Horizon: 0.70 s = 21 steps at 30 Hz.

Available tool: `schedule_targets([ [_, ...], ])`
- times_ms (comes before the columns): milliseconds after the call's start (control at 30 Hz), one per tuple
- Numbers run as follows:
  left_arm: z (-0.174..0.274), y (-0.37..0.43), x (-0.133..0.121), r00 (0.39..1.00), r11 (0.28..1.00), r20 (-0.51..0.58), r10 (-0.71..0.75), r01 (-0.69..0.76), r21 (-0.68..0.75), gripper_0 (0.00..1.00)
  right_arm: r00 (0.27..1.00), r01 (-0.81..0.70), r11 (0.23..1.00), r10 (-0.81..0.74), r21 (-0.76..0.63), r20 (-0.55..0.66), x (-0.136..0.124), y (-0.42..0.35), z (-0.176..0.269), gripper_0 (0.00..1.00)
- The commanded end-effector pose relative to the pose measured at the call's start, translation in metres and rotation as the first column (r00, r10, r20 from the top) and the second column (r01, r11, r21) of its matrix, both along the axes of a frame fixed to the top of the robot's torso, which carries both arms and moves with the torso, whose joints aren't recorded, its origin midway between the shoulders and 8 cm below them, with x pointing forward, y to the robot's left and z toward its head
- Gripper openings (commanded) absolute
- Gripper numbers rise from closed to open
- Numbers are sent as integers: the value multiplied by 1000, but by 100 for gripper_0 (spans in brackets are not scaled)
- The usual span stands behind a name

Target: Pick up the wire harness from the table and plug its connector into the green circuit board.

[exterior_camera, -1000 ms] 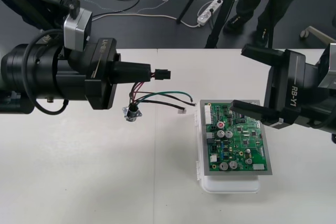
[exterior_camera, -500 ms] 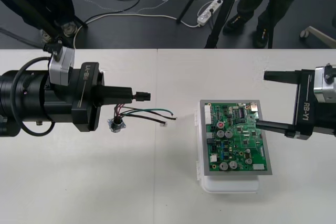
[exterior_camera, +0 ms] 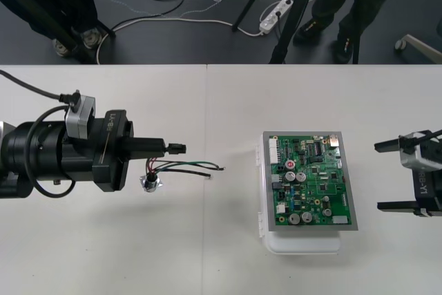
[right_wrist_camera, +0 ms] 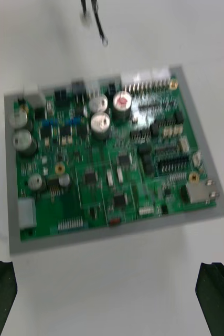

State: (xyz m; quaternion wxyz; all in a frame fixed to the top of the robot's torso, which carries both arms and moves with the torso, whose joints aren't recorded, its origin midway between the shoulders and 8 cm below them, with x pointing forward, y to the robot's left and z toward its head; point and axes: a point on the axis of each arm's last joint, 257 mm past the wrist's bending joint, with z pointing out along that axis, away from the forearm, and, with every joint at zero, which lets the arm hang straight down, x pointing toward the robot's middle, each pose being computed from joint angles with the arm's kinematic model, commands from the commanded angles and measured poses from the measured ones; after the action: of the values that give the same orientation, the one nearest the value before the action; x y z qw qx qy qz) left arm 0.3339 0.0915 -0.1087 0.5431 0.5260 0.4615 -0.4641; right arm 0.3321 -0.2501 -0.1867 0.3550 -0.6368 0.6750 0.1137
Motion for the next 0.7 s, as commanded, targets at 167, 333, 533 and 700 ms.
schedule_targets([
  [167,-33,9,-10,991,999,127,-38,39,-1,0,997,60,961,-45,-271,61,12,-50,-20,100],
  [333,-55,7,-9,991,999,127,-40,40,2,0,994,84,920,-50,-384,96,26,-66,-38,100],
  [533,-81,2,-8,992,999,120,-47,47,7,0,990,106,888,-55,-446,127,36,-73,-47,100],
  [700,-98,-7,-6,991,999,123,-49,50,-4,0,988,118,875,-58,-469,141,42,-72,-52,100],
])
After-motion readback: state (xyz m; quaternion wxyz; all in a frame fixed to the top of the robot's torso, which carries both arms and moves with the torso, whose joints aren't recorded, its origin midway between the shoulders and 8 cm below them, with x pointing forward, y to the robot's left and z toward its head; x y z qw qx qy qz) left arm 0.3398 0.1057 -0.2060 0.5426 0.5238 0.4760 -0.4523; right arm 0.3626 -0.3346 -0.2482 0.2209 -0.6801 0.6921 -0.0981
